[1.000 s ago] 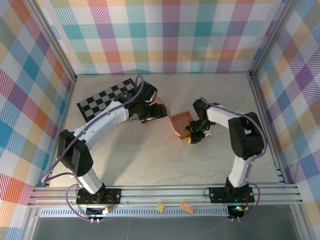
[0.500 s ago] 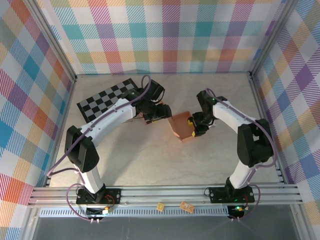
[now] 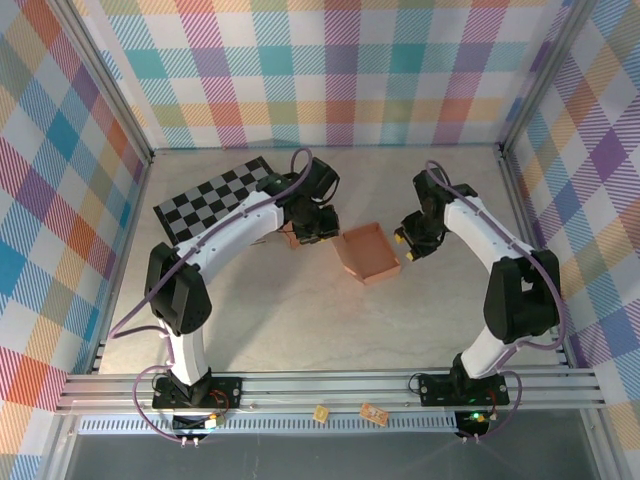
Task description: Fold the paper box
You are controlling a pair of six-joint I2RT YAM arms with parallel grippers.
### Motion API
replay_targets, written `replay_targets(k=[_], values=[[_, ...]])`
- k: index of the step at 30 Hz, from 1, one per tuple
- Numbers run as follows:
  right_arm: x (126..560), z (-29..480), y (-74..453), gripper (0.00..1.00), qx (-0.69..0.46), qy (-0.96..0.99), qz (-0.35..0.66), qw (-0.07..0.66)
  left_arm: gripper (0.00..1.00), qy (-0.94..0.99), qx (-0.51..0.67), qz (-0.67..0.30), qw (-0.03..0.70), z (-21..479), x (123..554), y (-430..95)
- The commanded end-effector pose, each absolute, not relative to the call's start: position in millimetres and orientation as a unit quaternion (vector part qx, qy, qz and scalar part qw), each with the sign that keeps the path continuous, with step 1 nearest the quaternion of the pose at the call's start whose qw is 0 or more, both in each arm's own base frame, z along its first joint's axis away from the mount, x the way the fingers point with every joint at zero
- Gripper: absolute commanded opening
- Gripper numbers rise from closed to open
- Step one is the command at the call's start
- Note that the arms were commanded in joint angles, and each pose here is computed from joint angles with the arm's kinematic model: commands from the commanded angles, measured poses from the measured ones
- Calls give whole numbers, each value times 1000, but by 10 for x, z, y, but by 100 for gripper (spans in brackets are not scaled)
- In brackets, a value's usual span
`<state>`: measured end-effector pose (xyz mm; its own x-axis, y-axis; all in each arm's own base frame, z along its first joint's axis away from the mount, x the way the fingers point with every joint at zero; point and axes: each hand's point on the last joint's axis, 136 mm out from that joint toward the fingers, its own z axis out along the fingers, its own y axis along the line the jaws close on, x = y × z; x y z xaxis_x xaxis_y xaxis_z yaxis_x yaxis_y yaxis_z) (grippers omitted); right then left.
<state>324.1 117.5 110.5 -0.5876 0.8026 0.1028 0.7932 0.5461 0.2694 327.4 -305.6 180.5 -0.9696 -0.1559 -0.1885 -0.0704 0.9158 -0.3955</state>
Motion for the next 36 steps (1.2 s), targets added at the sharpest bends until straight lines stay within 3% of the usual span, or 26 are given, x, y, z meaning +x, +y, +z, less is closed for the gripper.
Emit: replay_targets(k=[1, 9, 17, 26, 31, 36], values=[[3231, 1201, 1114, 38, 414, 900, 135, 36, 4, 981, -25, -163, 103, 1798, 3203, -3030], [3444, 1436, 1021, 37, 299, 942, 111, 103, 0, 981, 110, -114, 108, 1975, 3238, -2975], [3622, 1748, 1313, 42, 90, 961, 189, 179, 0, 942, 300, -88, 123, 2120, 3278, -3023], [3292, 1514, 1283, 42, 133, 962, 204, 127, 0, 891, 422, 20, 167, 2106, 3355, -2786], [3141, 1355, 1339, 42, 155, 958, 220, 95, 0, 836, 497, 52, 228, 2256, 3374, -2944], [3114, 1336, 1345, 42, 151, 958, 222, 98, 0, 812, 525, 64, 246, 2283, 3440, -3112]])
